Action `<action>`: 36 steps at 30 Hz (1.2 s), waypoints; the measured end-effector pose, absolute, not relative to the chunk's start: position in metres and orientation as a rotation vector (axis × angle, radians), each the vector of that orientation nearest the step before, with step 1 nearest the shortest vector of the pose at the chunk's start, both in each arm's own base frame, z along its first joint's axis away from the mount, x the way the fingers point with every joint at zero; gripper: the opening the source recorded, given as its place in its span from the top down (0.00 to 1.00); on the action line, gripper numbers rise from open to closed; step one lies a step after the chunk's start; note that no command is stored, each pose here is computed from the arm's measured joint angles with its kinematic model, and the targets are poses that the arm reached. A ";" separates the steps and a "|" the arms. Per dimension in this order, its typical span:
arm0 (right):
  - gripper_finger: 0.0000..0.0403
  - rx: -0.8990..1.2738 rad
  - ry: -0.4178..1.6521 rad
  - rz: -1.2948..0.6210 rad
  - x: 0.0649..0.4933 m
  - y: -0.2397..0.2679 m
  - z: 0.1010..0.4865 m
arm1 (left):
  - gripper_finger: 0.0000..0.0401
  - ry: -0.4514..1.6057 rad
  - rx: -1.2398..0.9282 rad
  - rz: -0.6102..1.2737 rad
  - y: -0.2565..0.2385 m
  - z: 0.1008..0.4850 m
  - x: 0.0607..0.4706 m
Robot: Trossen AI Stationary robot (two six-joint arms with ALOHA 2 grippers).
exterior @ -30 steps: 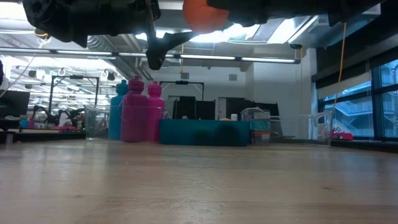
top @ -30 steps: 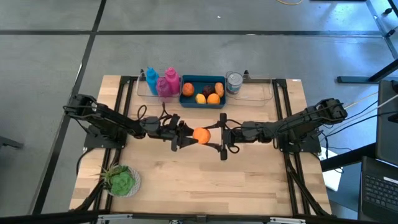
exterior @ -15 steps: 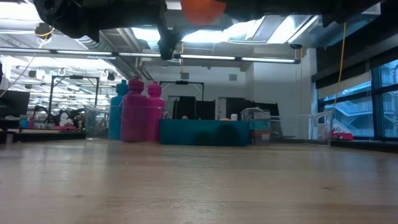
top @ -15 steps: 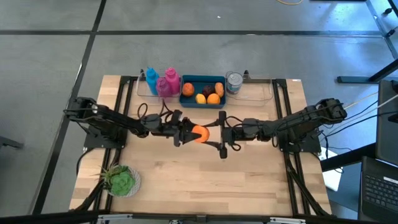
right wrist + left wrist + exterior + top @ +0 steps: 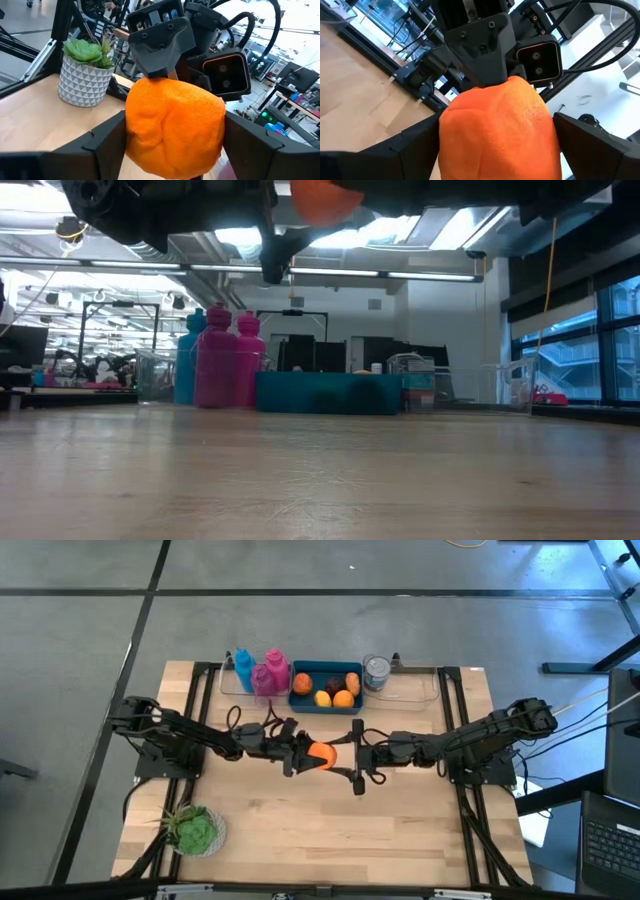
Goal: Pick & Place Food Item
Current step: Put the orange into the blue bin
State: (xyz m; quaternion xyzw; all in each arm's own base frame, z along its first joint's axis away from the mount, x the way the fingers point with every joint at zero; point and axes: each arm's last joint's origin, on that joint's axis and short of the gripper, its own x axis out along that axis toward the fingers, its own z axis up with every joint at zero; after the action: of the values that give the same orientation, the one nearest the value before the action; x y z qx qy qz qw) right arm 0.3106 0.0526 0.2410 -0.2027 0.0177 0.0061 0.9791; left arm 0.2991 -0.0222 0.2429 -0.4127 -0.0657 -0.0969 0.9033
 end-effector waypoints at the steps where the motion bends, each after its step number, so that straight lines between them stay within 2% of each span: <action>1: 0.30 -0.408 0.035 0.012 0.311 0.053 0.241 | 0.11 -0.133 -0.856 -0.204 -0.022 0.243 0.299; 5: 0.30 -0.408 0.035 0.010 0.311 0.052 0.241 | 0.12 -0.122 -0.875 -0.207 -0.022 0.242 0.299; 14: 0.30 -0.412 0.037 0.005 0.311 0.052 0.241 | 0.25 -0.117 -0.865 -0.190 -0.022 0.241 0.299; 19: 0.29 -0.415 0.036 0.007 0.311 0.052 0.241 | 0.28 -0.118 -0.850 -0.186 -0.022 0.241 0.299; 36: 0.07 -0.332 0.049 0.020 0.310 0.052 0.240 | 0.29 -0.126 -0.665 -0.190 -0.023 0.240 0.299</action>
State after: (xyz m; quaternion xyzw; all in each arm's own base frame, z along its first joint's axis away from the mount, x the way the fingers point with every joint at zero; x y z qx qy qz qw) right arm 0.3103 0.0524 0.2398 -0.1651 0.0243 0.0098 0.9859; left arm 0.2989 -0.0230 0.2403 -0.3258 -0.0616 -0.0931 0.9388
